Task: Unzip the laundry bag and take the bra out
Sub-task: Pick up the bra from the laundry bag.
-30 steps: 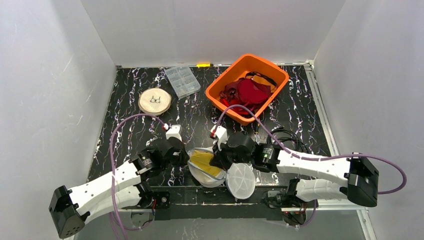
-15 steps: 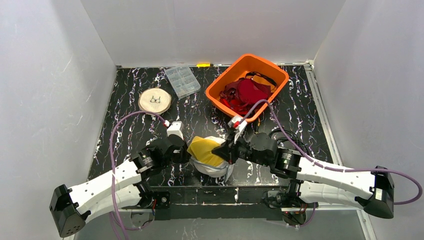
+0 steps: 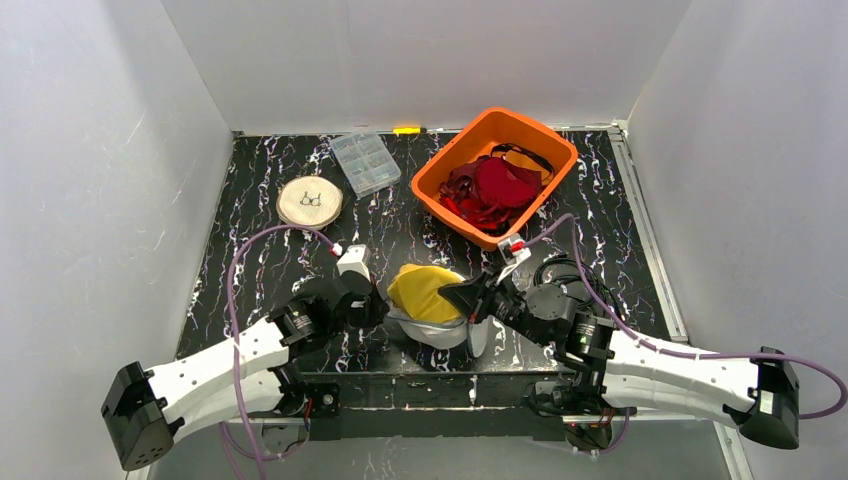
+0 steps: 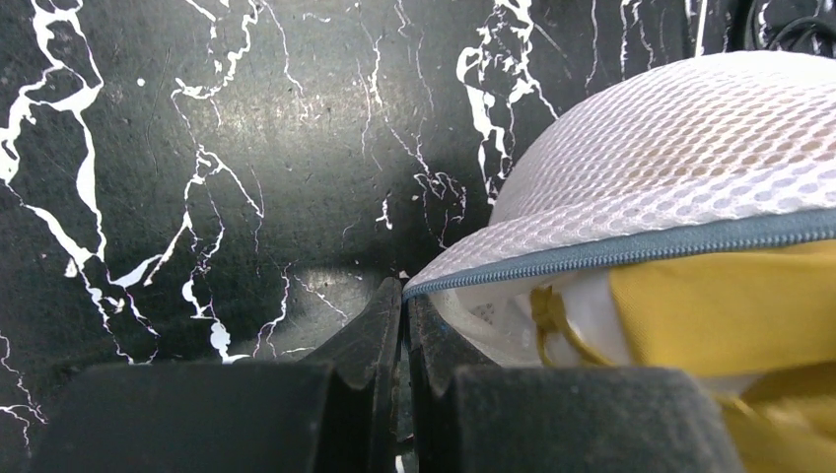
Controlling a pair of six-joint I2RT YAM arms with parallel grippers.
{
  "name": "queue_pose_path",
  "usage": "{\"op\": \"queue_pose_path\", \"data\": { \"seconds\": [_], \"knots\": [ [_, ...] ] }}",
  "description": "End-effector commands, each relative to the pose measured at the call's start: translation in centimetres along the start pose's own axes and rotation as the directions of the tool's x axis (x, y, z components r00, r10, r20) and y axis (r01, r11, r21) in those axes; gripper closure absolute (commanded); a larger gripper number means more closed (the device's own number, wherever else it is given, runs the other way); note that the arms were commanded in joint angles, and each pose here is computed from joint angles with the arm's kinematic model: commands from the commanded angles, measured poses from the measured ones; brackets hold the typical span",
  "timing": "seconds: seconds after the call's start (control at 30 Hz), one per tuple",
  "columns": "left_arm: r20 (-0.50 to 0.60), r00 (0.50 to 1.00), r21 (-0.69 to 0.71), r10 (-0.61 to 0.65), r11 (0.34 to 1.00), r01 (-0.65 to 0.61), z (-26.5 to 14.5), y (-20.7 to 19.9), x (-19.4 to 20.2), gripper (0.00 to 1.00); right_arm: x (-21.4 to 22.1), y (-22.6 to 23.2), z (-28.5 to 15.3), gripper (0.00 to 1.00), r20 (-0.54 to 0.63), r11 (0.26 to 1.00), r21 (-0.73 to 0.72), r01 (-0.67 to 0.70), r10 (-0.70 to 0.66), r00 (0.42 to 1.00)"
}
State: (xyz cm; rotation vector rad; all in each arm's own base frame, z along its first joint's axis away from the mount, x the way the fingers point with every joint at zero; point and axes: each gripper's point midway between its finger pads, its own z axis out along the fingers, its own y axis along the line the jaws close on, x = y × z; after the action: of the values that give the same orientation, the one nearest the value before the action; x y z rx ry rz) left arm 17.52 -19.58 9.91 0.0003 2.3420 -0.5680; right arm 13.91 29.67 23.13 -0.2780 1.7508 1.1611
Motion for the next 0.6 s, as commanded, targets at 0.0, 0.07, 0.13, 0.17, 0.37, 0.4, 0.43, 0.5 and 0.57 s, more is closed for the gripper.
{"op": "queue_pose_path", "data": {
  "seconds": [0.0, 0.07, 0.13, 0.17, 0.37, 0.4, 0.43, 0.5, 0.57],
  "knots": [
    [-0.043, 0.999, -0.085, 0.017, 0.996, -0.021, 0.7, 2.3, 1.7, 1.00, -8.2, 6.2, -0.2, 0.99, 0.191, 0.980, -0.181, -0.087, 0.122, 0.974],
    [-0.039, 0.999, -0.084, 0.016, 0.996, -0.020, 0.8, 2.3, 1.7, 1.00, -8.6, 7.4, -0.1, 0.99, 0.171, 0.974, -0.216, -0.069, 0.107, 0.979],
    [-0.039, 0.999, -0.082, 0.016, 0.996, -0.019, 0.9, 2.3, 1.7, 1.00, -8.9, 8.4, 0.0, 0.99, 0.163, 0.968, -0.245, -0.053, 0.095, 0.982],
    [-0.040, 0.999, -0.081, 0.016, 0.997, -0.019, 1.0, 2.2, 1.8, 1.00, -9.1, 8.6, 0.0, 0.99, 0.164, 0.966, -0.253, -0.047, 0.090, 0.982],
    [-0.054, 0.998, -0.087, 0.013, 0.996, -0.018, 1.2, 2.6, 2.3, 1.00, -10.0, 8.4, -0.3, 0.99, 0.201, 0.971, -0.236, -0.022, 0.070, 0.977],
    [-0.056, 0.998, -0.089, 0.011, 0.996, -0.016, 1.2, 2.7, 2.5, 1.00, -9.9, 8.0, -0.2, 0.99, 0.203, 0.975, -0.221, -0.018, 0.064, 0.977],
    [-0.057, 0.998, -0.092, 0.011, 0.996, -0.017, 1.2, 2.8, 2.7, 1.00, -9.7, 7.5, -0.2, 0.99, 0.204, 0.980, -0.200, -0.017, 0.058, 0.977],
    [-0.060, 0.998, -0.104, 0.010, 0.994, -0.017, 1.2, 3.2, 2.9, 1.00, -9.2, 5.9, -0.2, 0.99, 0.211, 0.990, -0.137, -0.022, 0.051, 0.976],
    [-0.068, 0.998, -0.120, 0.012, 0.993, -0.020, 1.1, 3.7, 3.2, 1.00, -8.6, 4.4, -0.3, 0.99, 0.208, 0.995, -0.091, -0.037, 0.056, 0.976]
  ]
}}
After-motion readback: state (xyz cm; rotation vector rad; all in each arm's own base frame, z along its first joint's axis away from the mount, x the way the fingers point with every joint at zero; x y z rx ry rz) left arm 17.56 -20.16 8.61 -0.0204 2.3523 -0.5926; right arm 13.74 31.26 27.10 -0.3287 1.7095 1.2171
